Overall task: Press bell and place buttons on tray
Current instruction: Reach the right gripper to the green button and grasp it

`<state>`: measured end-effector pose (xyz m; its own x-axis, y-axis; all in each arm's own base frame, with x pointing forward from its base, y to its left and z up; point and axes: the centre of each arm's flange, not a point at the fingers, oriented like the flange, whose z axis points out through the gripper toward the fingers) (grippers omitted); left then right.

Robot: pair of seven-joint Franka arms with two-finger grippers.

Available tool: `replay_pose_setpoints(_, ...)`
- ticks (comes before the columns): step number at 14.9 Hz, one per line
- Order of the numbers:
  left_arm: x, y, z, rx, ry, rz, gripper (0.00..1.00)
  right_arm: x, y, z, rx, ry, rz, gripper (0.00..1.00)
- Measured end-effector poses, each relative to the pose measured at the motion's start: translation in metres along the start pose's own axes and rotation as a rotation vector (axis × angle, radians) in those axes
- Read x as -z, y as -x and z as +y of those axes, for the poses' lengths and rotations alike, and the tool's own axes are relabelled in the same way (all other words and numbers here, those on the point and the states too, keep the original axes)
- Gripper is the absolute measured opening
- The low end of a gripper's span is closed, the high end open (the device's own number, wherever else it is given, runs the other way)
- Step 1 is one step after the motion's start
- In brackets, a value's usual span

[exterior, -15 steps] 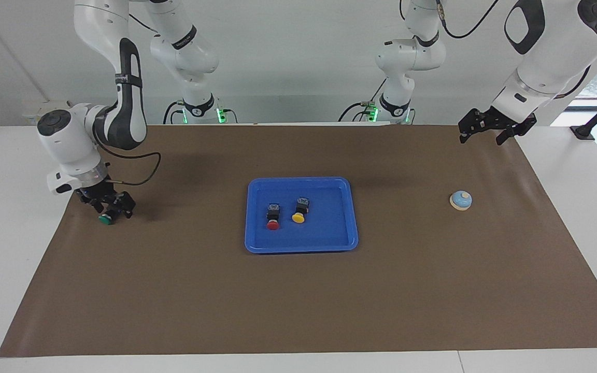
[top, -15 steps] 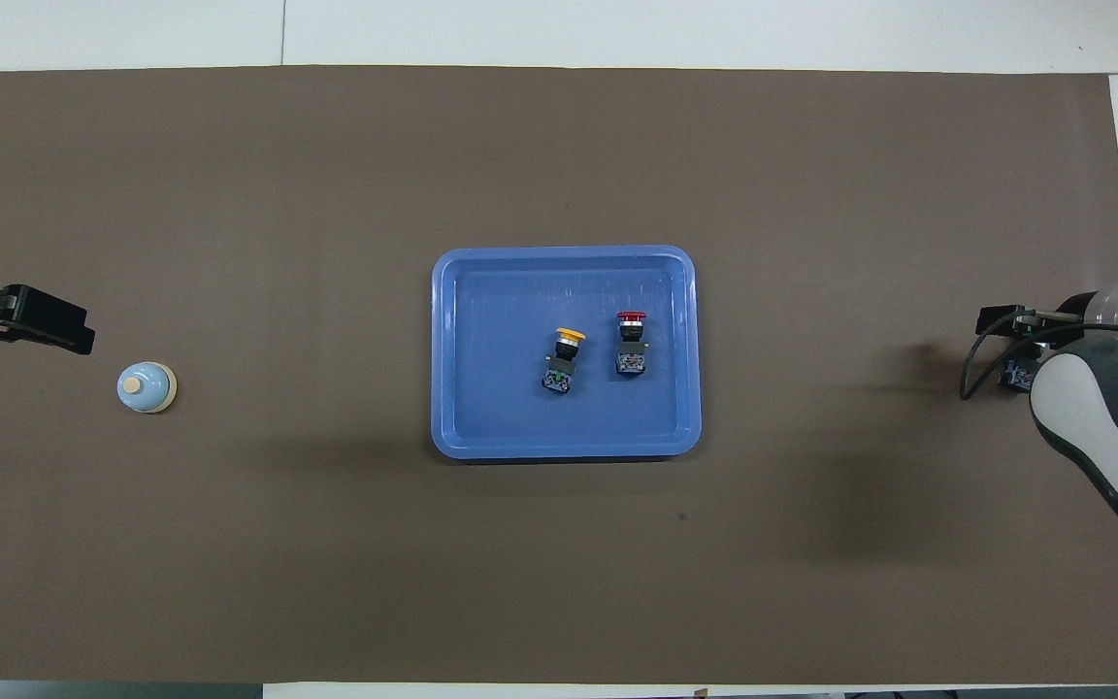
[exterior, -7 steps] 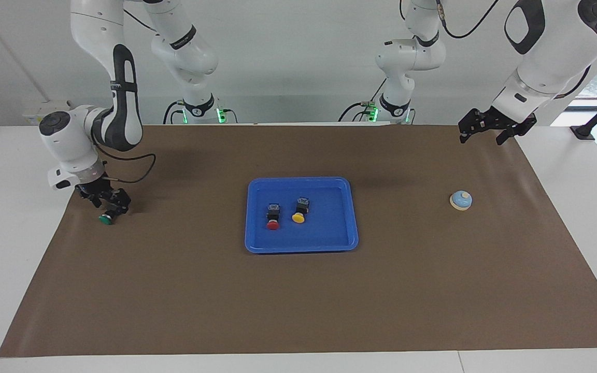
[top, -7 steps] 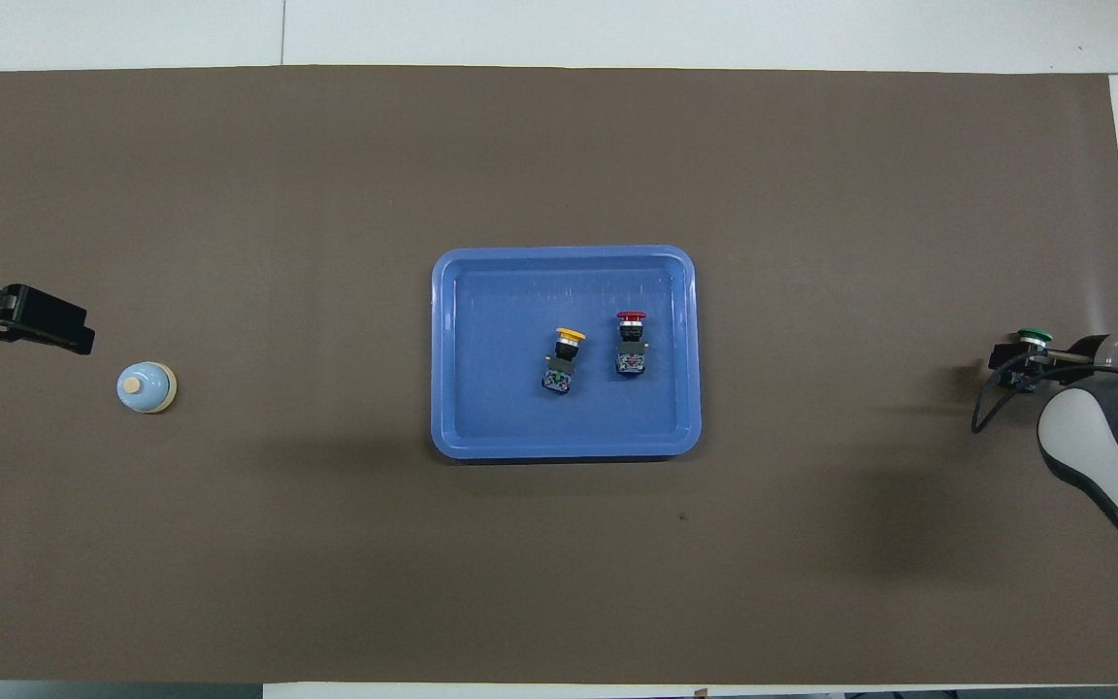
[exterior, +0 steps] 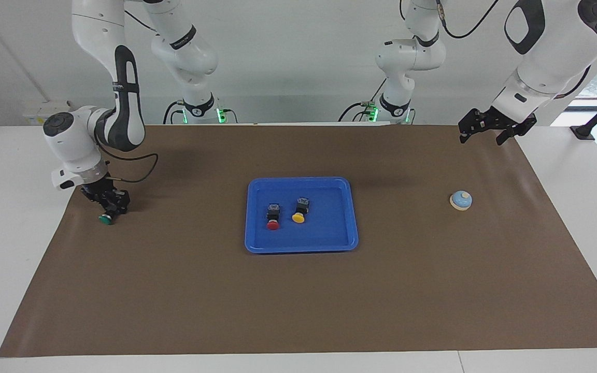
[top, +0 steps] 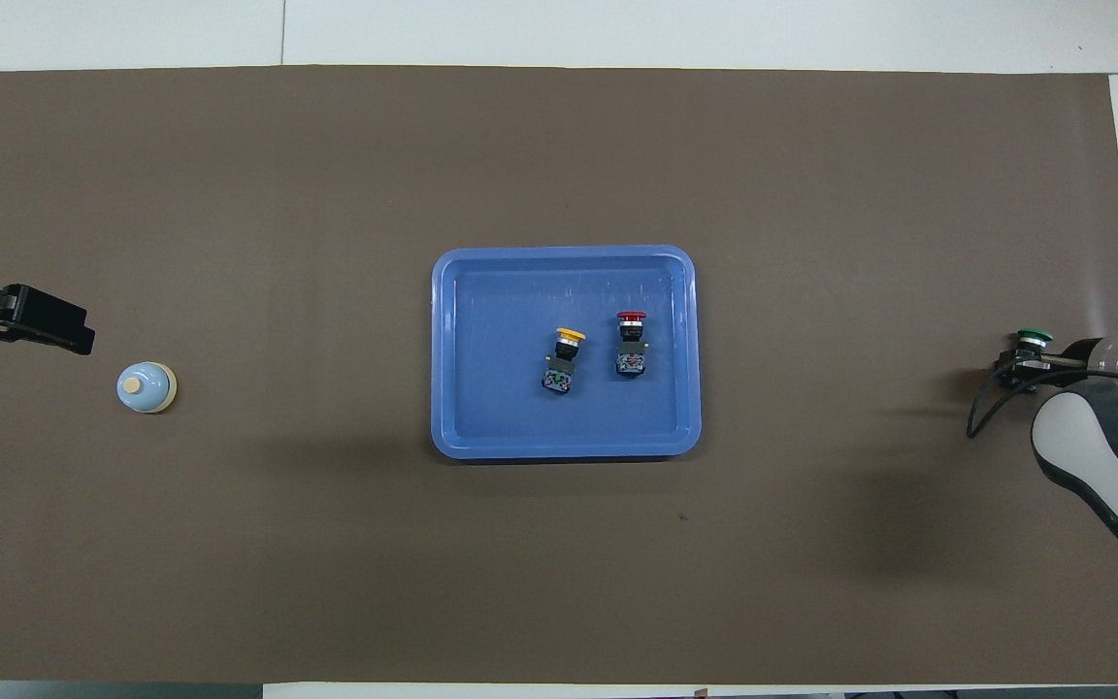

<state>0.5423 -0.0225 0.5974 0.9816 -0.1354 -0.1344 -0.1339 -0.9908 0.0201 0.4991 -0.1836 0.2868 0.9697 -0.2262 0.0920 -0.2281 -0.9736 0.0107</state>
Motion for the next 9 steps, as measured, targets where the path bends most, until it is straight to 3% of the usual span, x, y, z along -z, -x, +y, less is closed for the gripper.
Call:
replay_pose_setpoints(2, 0.0, 0.0, 0.0, 0.0, 0.0, 0.0, 1.0, 0.004, -0.003, -0.009, 0.017, -0.003, -0.006, 0.41)
replay_pose_setpoints(4, 0.0, 0.0, 0.0, 0.0, 0.0, 0.0, 1.0, 0.022, -0.016, -0.04, 0.045, -0.009, -0.055, 0.41)
replay_pose_setpoints(9, 0.0, 0.0, 0.0, 0.0, 0.0, 0.0, 1.0, 0.12, -0.045, -0.21, -0.014, 0.015, -0.156, 0.41)
